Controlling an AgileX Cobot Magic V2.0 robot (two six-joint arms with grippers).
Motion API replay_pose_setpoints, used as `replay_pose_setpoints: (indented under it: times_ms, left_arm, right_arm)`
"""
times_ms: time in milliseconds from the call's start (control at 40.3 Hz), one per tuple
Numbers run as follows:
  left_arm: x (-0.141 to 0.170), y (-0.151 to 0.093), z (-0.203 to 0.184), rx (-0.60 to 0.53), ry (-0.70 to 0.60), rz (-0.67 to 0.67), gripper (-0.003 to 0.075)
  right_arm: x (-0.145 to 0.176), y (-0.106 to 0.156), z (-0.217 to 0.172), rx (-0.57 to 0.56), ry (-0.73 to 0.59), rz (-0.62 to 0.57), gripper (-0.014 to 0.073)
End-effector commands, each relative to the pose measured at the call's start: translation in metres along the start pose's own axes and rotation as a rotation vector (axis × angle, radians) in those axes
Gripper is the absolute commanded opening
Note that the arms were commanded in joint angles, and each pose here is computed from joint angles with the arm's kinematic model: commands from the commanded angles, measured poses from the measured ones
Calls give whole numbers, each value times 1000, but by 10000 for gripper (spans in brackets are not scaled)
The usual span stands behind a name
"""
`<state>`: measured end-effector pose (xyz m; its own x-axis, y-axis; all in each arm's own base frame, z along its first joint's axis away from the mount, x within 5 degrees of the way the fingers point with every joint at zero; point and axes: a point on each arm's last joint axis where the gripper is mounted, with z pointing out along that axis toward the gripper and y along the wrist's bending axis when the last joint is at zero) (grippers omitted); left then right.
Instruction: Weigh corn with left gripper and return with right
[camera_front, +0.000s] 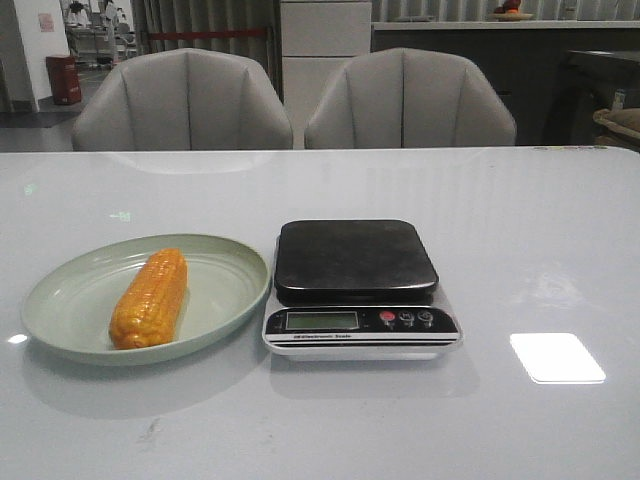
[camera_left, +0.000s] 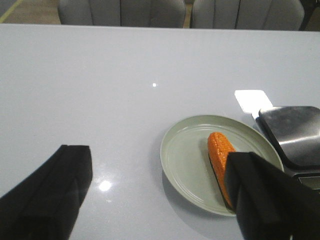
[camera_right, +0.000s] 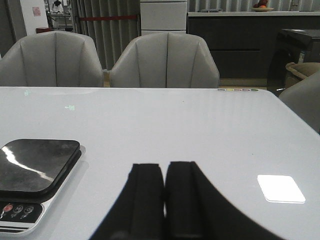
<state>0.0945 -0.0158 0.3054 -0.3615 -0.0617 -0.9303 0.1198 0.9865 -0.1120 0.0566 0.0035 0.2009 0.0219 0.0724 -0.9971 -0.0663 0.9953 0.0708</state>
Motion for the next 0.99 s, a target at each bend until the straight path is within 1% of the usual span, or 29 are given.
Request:
replay_pose_setpoints:
  times_ms: [0,149,223,397,695,968]
  left_arm:
    - [-25,-8,13,39,-15,2,603]
    - [-29,-21,47,89,116,7,603]
    - [-24,-31,68,116,197,32,603]
    - [-16,-54,111,154,341,21,603]
    - [-3,-99,171,207,493,66,603]
    - [18,-111,218,163,608,26,603]
  right_arm:
    - [-7,1,-2,-8,-96,-16,165]
    - [-7,1,-2,-8,-97,-16,165]
    - [-7,1,-2,-8,-97,-16,165]
    - [-7,1,-2,-8,-97,-16,165]
    - [-7,1,-2,-8,-97,-16,165]
    - [-7,1,-2,-8,-97,-16,165]
